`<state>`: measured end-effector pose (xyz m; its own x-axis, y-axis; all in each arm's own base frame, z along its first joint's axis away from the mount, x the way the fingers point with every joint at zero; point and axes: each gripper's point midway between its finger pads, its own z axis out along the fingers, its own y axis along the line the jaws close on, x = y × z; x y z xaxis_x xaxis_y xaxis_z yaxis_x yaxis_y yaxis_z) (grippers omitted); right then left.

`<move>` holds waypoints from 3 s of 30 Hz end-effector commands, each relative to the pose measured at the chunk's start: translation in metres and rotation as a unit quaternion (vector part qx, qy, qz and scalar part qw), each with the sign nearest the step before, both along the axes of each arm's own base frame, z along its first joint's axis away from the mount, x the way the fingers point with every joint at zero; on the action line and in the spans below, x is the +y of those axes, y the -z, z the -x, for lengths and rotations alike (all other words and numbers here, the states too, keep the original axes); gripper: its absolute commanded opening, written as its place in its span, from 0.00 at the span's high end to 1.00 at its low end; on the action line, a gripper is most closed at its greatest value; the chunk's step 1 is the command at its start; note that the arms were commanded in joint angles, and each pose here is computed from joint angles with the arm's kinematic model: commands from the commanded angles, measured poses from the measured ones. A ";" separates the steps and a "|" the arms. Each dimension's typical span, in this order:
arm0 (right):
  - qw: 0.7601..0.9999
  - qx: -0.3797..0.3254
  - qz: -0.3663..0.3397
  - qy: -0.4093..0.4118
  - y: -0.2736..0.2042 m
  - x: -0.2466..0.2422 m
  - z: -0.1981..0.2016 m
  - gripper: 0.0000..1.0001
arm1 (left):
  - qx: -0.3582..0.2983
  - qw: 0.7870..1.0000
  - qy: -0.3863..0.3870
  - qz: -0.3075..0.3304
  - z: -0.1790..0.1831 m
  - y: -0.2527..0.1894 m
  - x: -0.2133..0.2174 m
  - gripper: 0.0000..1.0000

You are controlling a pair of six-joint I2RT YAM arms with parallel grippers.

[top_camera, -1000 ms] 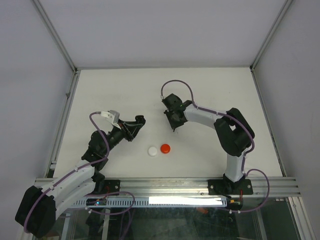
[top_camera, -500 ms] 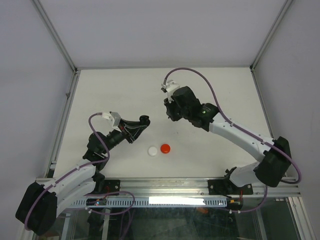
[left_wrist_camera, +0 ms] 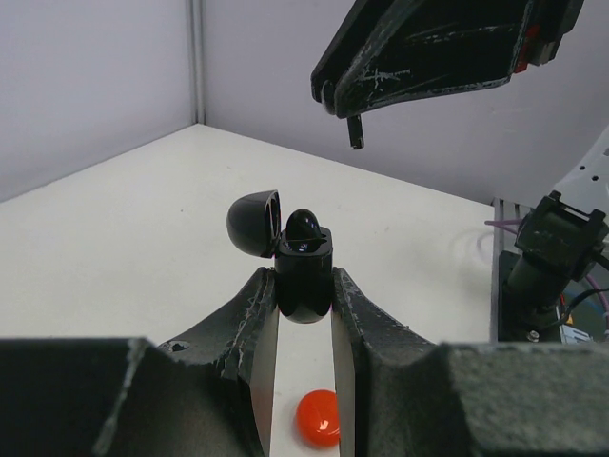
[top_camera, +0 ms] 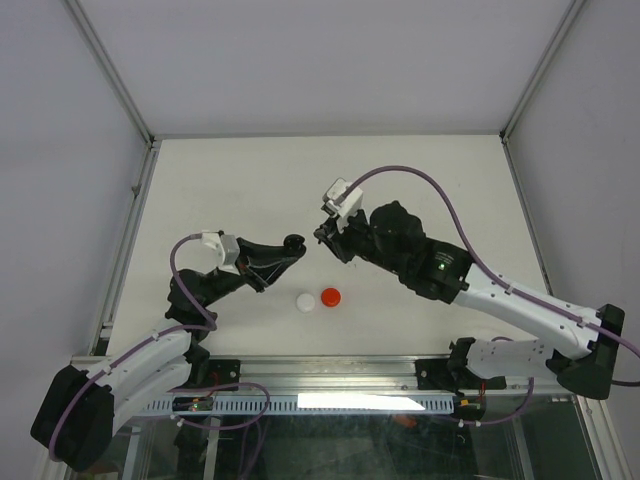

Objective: Insert the wireless bluetooth earbuds into the charging case
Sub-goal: Place the earbud in the charging case.

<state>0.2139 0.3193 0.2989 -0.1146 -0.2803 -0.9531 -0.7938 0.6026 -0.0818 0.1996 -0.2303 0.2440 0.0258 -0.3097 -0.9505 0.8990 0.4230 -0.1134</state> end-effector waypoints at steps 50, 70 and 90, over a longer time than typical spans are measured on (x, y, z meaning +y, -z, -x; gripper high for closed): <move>0.967 -0.220 -0.024 -0.124 -0.027 0.050 0.061 0.92 | -0.096 0.991 0.075 0.049 0.034 -0.059 -0.004 1.00; 0.975 -0.175 -0.066 -0.119 -0.032 0.052 0.067 0.72 | -0.077 0.993 0.072 0.053 0.030 -0.052 -0.004 1.00; 0.977 -0.033 -0.130 -0.168 -0.050 0.030 0.048 0.45 | -0.048 0.993 0.105 0.033 0.033 -0.026 -0.013 1.00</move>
<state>0.1760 0.3509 0.3136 0.0956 -0.1631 -0.9820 -0.8982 0.4111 -0.1557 0.1748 -0.2444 0.2582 -0.0031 -0.3569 -0.9342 0.9638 0.2481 -0.0980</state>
